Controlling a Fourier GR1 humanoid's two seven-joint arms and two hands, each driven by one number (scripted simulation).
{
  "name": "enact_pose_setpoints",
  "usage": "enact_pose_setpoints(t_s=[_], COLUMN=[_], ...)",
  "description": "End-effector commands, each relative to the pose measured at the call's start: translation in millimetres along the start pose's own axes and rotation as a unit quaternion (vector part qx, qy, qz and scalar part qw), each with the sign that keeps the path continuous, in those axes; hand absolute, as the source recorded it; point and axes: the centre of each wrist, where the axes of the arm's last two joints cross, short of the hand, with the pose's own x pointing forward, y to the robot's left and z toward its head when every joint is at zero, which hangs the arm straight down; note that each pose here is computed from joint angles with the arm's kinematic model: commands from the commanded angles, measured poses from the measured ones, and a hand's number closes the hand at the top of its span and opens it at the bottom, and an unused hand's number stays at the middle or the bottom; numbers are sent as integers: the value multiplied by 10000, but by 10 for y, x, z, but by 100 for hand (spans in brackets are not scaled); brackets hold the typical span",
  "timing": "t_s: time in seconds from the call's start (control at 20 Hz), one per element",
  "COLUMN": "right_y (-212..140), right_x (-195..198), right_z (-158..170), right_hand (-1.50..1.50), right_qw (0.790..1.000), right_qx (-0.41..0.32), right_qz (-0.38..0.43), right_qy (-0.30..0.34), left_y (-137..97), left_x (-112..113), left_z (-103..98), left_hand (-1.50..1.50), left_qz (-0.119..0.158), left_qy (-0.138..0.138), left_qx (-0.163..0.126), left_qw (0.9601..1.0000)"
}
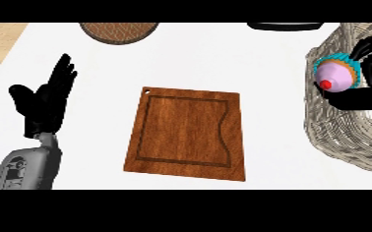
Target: Pick the cupcake from the cutting board and place it in the basket
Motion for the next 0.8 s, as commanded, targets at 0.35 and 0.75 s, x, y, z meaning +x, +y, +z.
enact_pose_setpoints(t_s=[0.35,0.75], right_y=[-468,-512], right_x=[-553,-386], right_z=[-407,-236], right_hand=[150,150], right_qw=[9984,9313], right_qx=[167,-308], right_qz=[-490,3145], right_qy=[206,-1813], left_y=[146,-84], left_x=[90,31], left_z=[-99,38], left_hand=[0,0], left_qz=[56,85], left_qy=[52,-20], left_qx=[86,-83], left_qw=[9999,9999])
